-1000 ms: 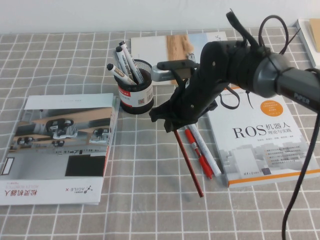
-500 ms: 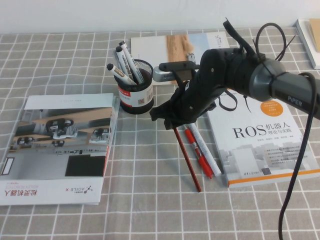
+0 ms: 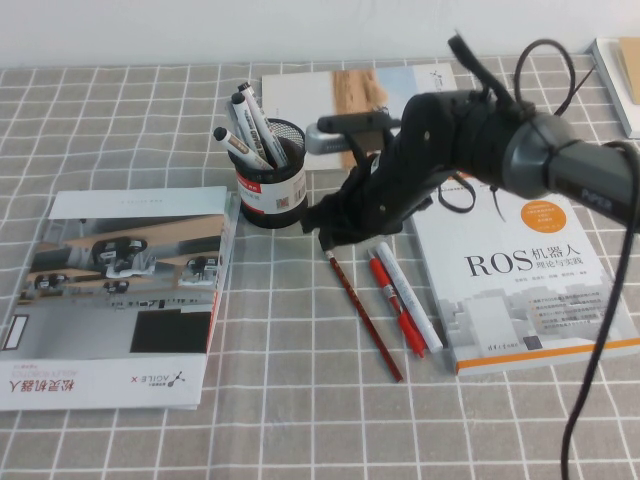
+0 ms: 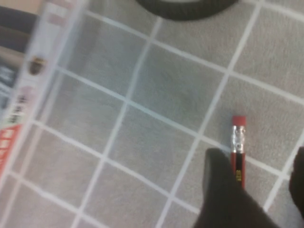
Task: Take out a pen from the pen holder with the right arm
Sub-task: 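Take a marker out of the pen holder and lay it on the table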
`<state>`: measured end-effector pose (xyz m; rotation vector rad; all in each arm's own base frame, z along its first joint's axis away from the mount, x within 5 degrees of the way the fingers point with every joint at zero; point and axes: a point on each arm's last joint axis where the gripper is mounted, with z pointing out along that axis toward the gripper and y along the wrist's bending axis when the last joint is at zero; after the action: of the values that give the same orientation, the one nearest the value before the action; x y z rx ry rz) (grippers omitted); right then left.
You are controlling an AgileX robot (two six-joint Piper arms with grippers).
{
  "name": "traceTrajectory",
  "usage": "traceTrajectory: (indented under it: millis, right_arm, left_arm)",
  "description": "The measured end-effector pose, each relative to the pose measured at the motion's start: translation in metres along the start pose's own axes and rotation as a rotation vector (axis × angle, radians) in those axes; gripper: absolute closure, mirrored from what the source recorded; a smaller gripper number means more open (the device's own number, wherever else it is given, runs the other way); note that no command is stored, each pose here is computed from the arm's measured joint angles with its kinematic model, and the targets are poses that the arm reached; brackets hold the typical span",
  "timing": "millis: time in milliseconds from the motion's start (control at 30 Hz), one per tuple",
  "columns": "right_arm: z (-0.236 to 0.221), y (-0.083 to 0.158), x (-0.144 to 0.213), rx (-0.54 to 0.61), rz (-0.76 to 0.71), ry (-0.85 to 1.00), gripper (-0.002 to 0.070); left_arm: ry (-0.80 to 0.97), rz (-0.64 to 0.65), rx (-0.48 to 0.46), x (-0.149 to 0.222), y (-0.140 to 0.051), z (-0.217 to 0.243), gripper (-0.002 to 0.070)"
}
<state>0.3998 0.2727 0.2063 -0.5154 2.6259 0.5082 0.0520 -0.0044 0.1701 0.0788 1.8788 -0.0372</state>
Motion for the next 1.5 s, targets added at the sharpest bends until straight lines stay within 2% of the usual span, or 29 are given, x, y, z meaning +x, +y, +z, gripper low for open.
traceTrajectory:
  millis: [133, 200, 333, 467, 667, 833, 1000, 1267, 1500]
  right_arm:
    - [-0.034, 0.015, -0.006, 0.005, -0.058, -0.050, 0.0425]
    - [-0.060, 0.028, -0.007, 0.007, -0.105, -0.083, 0.0466]
    - [-0.112, 0.049, 0.003, 0.009, -0.184, -0.144, 0.0620]
    - [-0.156, 0.058, 0.026, 0.006, -0.228, -0.187, 0.0675]
    - [-0.213, 0.058, 0.057, 0.004, -0.244, -0.173, 0.0687]
    - [-0.246, 0.055, 0.081, 0.010, -0.251, -0.125, 0.0688]
    - [-0.273, 0.048, 0.111, 0.004, -0.255, -0.152, 0.0688]
    - [-0.295, 0.030, 0.172, -0.006, -0.256, -0.214, 0.0688]
    - [-0.286, 0.013, 0.225, -0.009, -0.240, -0.115, 0.0688]
  left_arm:
    - [0.000, 0.000, 0.000, 0.000, 0.000, 0.000, 0.0680]
    - [0.000, 0.000, 0.000, 0.000, 0.000, 0.000, 0.0680]
    - [0.000, 0.000, 0.000, 0.000, 0.000, 0.000, 0.0680]
    - [0.000, 0.000, 0.000, 0.000, 0.000, 0.000, 0.0680]
    - [0.000, 0.000, 0.000, 0.000, 0.000, 0.000, 0.0680]
    - [0.000, 0.000, 0.000, 0.000, 0.000, 0.000, 0.0680]
    - [0.000, 0.000, 0.000, 0.000, 0.000, 0.000, 0.0680]
    - [0.000, 0.000, 0.000, 0.000, 0.000, 0.000, 0.0680]
    - [0.000, 0.000, 0.000, 0.000, 0.000, 0.000, 0.0680]
